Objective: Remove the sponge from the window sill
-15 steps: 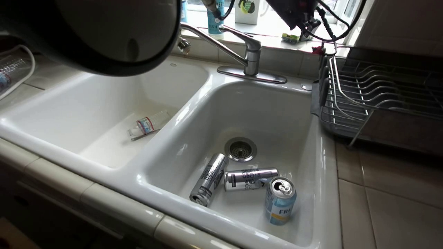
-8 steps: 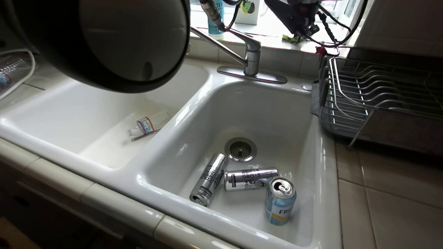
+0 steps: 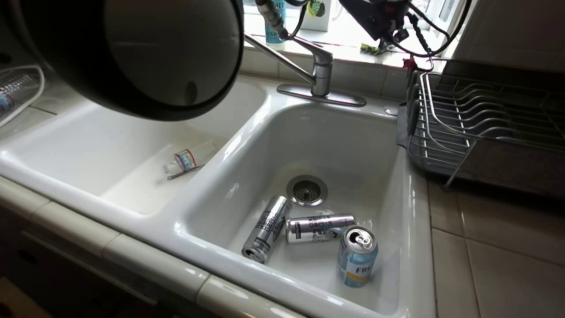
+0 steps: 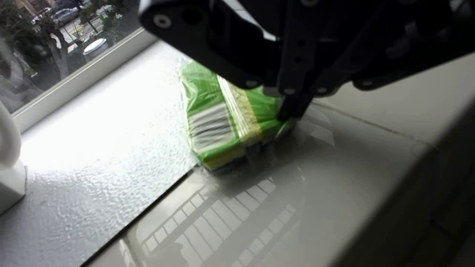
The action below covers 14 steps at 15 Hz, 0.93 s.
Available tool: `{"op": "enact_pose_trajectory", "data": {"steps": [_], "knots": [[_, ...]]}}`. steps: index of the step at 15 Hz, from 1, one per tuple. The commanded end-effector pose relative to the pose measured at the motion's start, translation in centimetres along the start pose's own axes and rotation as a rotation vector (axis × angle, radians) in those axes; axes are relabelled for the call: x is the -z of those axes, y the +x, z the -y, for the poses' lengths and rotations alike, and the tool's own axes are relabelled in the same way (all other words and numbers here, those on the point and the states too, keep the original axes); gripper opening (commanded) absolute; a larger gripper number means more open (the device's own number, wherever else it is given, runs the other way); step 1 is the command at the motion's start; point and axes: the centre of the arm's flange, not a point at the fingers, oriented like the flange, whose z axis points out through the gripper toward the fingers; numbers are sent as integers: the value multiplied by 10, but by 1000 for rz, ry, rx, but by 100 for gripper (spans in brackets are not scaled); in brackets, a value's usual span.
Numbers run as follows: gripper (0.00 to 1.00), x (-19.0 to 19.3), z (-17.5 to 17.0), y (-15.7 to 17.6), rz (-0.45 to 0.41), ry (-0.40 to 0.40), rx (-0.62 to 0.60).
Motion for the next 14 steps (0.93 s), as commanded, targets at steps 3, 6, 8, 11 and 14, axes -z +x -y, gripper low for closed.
{"op": "enact_pose_trajectory", "data": {"steps": [3, 6, 8, 11, 14], "knots": [[0, 46, 21, -4, -25, -24, 8], [0, 69, 29, -19, -53, -27, -16], [0, 81, 35, -37, -56, -33, -40], [0, 100, 43, -61, -62, -52, -91], [0, 118, 48, -67, -94, -68, -150]]}}
